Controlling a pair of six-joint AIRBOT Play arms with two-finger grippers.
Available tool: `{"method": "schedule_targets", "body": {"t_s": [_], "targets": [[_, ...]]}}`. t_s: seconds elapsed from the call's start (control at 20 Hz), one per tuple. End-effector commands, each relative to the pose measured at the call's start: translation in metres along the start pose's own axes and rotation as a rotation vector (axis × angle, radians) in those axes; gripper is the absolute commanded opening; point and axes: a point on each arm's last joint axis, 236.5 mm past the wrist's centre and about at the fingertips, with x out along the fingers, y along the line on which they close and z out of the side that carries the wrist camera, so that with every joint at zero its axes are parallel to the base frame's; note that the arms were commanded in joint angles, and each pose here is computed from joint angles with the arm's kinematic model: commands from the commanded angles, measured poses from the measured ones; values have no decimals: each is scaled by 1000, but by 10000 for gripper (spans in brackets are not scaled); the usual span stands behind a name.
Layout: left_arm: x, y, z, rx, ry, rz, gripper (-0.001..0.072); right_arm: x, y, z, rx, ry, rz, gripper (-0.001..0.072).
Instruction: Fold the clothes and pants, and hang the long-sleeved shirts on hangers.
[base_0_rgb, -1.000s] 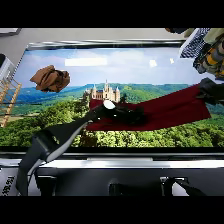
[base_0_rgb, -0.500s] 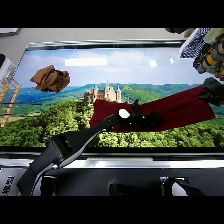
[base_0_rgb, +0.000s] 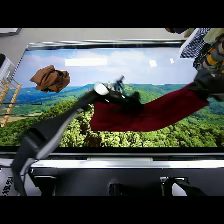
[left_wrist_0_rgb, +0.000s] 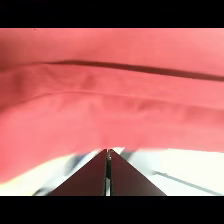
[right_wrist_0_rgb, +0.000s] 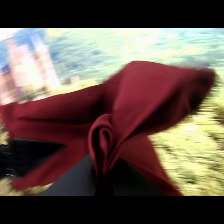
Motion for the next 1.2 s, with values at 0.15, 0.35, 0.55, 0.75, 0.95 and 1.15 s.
{"method": "schedule_targets", "body": {"t_s": [0.15,0.35,0.55,0.75,0.95,1.15], "targets": [[-235,35,12,145,-97,388,14,65,108,-42,-43,93,137,31],[-340,37,3,136,-253,521,15,123,160,-86,-62,181,165,31],[-387,30,-4,134,-350,548,15,176,189,-120,-68,231,181,31],[-393,31,-4,139,-359,553,15,217,197,-146,-47,281,169,31],[-393,31,-4,157,-354,557,15,241,202,-166,-26,324,170,31],[-393,31,-4,157,-354,556,15,253,202,-178,4,364,170,36]]}}
